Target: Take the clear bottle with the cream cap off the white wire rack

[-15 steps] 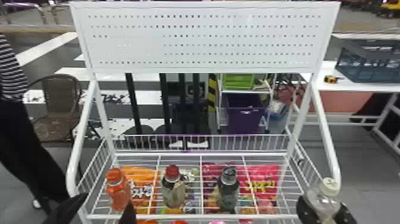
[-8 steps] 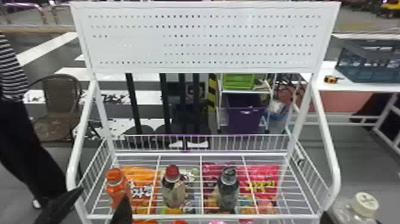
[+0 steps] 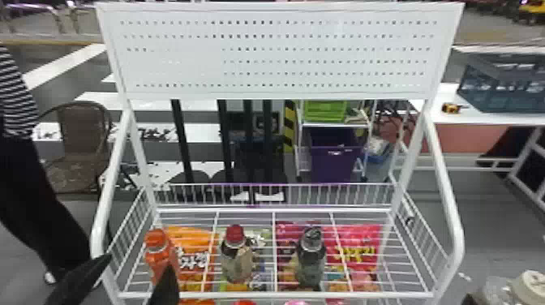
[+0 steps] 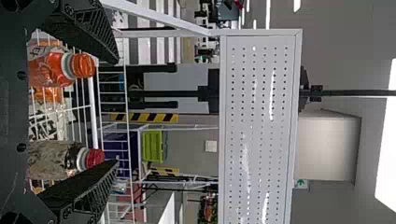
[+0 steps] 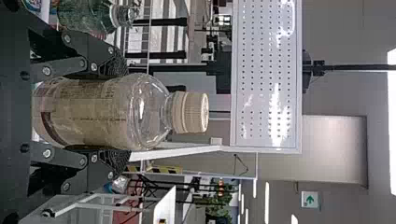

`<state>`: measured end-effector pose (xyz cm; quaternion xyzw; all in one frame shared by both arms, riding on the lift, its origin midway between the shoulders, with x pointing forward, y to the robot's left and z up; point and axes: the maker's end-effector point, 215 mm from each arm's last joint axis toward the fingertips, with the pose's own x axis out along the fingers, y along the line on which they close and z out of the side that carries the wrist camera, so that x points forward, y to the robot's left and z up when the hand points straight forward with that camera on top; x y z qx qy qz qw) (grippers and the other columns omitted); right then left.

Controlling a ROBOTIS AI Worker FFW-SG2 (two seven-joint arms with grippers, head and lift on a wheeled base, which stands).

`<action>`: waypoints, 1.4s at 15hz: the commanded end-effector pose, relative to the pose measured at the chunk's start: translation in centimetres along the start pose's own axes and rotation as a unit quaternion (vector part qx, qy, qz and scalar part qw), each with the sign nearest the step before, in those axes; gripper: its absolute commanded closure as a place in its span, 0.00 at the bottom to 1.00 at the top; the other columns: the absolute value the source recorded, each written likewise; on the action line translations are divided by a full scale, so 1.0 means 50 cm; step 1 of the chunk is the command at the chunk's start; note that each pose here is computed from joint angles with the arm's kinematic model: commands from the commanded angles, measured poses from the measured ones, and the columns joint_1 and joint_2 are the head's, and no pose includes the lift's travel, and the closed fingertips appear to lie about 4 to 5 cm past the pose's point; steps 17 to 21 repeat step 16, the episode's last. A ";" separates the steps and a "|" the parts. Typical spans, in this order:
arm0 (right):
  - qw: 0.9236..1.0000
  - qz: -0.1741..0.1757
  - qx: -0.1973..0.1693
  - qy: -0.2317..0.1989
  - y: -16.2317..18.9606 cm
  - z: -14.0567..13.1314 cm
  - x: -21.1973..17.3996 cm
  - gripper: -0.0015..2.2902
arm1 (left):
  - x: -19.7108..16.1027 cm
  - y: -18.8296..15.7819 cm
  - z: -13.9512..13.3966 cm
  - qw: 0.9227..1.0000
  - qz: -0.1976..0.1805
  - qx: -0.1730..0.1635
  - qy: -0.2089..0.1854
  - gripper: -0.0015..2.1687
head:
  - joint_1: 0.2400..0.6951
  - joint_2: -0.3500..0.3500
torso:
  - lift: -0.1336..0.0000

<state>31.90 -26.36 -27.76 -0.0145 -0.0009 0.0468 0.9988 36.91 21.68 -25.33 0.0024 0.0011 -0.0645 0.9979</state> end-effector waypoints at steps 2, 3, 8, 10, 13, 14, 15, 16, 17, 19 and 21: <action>1.000 0.002 0.001 0.000 0.006 -0.001 0.000 0.58 | -0.003 -0.002 0.000 1.000 -0.001 0.000 0.001 0.06 | 0.57 0.50 | 1.00; 1.000 0.002 0.002 0.000 0.006 0.001 0.000 0.58 | -0.004 -0.002 -0.001 1.000 -0.001 0.000 0.002 0.06 | 0.57 0.50 | 1.00; 1.000 0.004 0.002 -0.001 0.009 0.009 -0.005 0.58 | -0.008 -0.007 0.008 1.000 -0.004 0.001 0.000 0.06 | 0.57 0.50 | 1.00; 1.000 0.004 0.001 -0.003 0.010 0.013 -0.005 0.58 | -0.009 -0.006 0.008 1.000 -0.004 0.001 0.000 0.06 | 0.57 0.50 | 1.00; 1.000 0.005 0.001 -0.005 0.011 0.019 -0.005 0.58 | -0.009 -0.006 0.012 1.000 -0.002 0.001 -0.002 0.06 | 0.57 0.50 | 1.00; 1.000 0.005 0.001 -0.005 0.011 0.019 -0.005 0.58 | -0.009 -0.006 0.012 1.000 -0.003 0.001 -0.002 0.06 | 0.57 0.50 | 1.00; 1.000 0.005 0.001 -0.005 0.011 0.019 -0.005 0.58 | -0.009 -0.005 0.012 1.000 -0.002 0.001 -0.002 0.06 | 0.57 0.50 | 1.00; 1.000 0.006 0.002 -0.005 0.012 0.019 -0.005 0.58 | -0.010 -0.005 0.011 1.000 -0.002 0.001 -0.001 0.06 | 0.57 0.50 | 1.00; 1.000 0.006 0.002 -0.005 0.012 0.019 -0.005 0.58 | -0.010 -0.005 0.011 1.000 -0.002 0.001 -0.001 0.06 | 0.57 0.50 | 1.00; 1.000 0.006 0.002 -0.005 0.012 0.019 -0.005 0.58 | -0.010 -0.005 0.011 1.000 -0.002 0.001 -0.001 0.06 | 0.57 0.50 | 1.00; 1.000 0.006 0.002 -0.005 0.012 0.019 -0.005 0.58 | -0.010 -0.005 0.011 1.000 -0.002 0.001 -0.001 0.06 | 0.57 0.50 | 1.00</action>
